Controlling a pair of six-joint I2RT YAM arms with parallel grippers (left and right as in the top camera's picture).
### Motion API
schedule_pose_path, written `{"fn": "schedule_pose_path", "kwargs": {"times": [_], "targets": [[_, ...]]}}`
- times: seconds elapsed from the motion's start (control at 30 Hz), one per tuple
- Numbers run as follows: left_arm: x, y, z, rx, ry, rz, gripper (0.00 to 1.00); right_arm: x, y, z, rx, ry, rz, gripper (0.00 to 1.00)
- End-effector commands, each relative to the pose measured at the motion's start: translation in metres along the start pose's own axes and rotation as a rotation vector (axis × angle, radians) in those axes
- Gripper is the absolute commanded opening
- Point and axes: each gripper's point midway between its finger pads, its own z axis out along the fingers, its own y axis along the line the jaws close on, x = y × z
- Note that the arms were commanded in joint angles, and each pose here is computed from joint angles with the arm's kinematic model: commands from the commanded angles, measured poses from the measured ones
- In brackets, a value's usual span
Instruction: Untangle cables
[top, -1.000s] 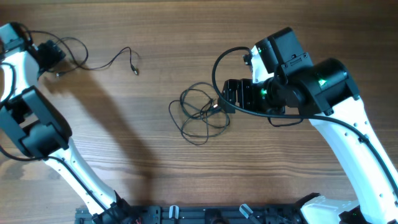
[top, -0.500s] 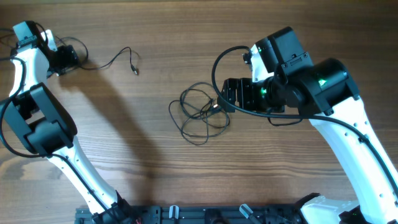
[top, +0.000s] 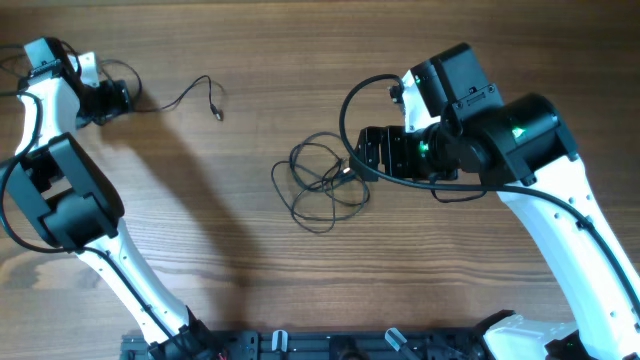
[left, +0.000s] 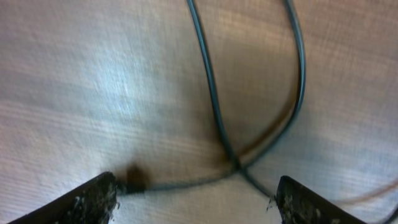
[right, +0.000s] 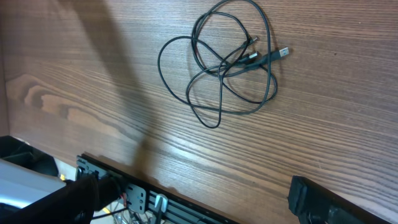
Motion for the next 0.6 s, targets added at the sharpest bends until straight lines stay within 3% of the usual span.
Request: {"fn": "schedule_pose_path", "kwargs": {"times": [0.0, 0.13, 0.43, 0.57], "targets": [[-0.016, -0.003, 0.01, 0.011, -0.071, 0.039, 0.88, -0.003, -0.002, 0.003, 0.015, 0.001, -0.02, 1.0], [-0.035, -0.007, 0.008, 0.004, -0.146, 0.067, 0.89, -0.003, -0.002, 0.003, 0.014, 0.001, -0.016, 1.0], [0.0, -0.008, 0.041, 0.018, -0.024, 0.153, 0.91, -0.003, -0.002, 0.003, 0.014, 0.002, -0.016, 1.0], [-0.002, -0.008, 0.045, 0.017, -0.033, 0.155, 0.89, -0.001, -0.003, 0.003, 0.017, 0.006, -0.015, 1.0]]}}
